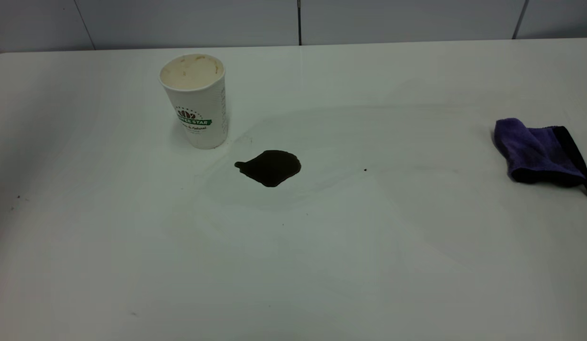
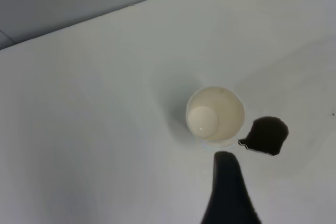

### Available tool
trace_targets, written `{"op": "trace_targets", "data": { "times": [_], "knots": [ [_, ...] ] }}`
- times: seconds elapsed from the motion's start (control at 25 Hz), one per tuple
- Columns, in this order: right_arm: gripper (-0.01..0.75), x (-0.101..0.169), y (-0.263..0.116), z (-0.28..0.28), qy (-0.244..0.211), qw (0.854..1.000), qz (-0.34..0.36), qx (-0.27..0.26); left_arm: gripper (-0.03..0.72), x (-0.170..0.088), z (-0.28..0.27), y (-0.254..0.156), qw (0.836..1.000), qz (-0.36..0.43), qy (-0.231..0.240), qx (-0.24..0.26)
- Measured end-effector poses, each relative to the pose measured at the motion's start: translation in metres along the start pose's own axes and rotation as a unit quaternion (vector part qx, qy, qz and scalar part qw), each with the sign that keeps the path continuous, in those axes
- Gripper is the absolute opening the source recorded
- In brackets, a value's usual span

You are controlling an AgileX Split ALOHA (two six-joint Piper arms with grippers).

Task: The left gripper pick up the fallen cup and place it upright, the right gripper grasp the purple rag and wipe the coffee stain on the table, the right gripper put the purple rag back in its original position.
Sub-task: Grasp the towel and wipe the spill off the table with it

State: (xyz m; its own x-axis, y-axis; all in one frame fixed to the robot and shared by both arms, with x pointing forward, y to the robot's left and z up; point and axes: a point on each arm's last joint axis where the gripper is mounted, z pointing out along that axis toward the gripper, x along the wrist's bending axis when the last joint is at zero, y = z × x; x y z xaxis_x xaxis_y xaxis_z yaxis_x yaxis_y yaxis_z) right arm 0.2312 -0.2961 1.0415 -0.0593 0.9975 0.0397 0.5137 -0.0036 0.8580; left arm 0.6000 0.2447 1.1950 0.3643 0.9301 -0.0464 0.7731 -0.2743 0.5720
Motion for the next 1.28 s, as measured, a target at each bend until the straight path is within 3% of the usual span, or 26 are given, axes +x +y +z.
{"op": "trace_targets", "data": {
  "times": [0.44, 0.92, 1.28],
  "knots": [
    [0.239, 0.0, 0.0, 0.0, 0.0, 1.0, 0.0, 0.0, 0.536, -0.03, -0.058, -0.126, 0.998, -0.005, 0.022, 0.057],
    [0.239, 0.0, 0.0, 0.0, 0.0, 1.0, 0.0, 0.0, 0.536, -0.064, -0.092, -0.284, 0.998, -0.026, 0.049, 0.018],
    [0.239, 0.0, 0.0, 0.0, 0.0, 1.0, 0.0, 0.0, 0.536, -0.07, -0.076, -0.356, 0.989, -0.103, 0.103, -0.022]
  ]
}}
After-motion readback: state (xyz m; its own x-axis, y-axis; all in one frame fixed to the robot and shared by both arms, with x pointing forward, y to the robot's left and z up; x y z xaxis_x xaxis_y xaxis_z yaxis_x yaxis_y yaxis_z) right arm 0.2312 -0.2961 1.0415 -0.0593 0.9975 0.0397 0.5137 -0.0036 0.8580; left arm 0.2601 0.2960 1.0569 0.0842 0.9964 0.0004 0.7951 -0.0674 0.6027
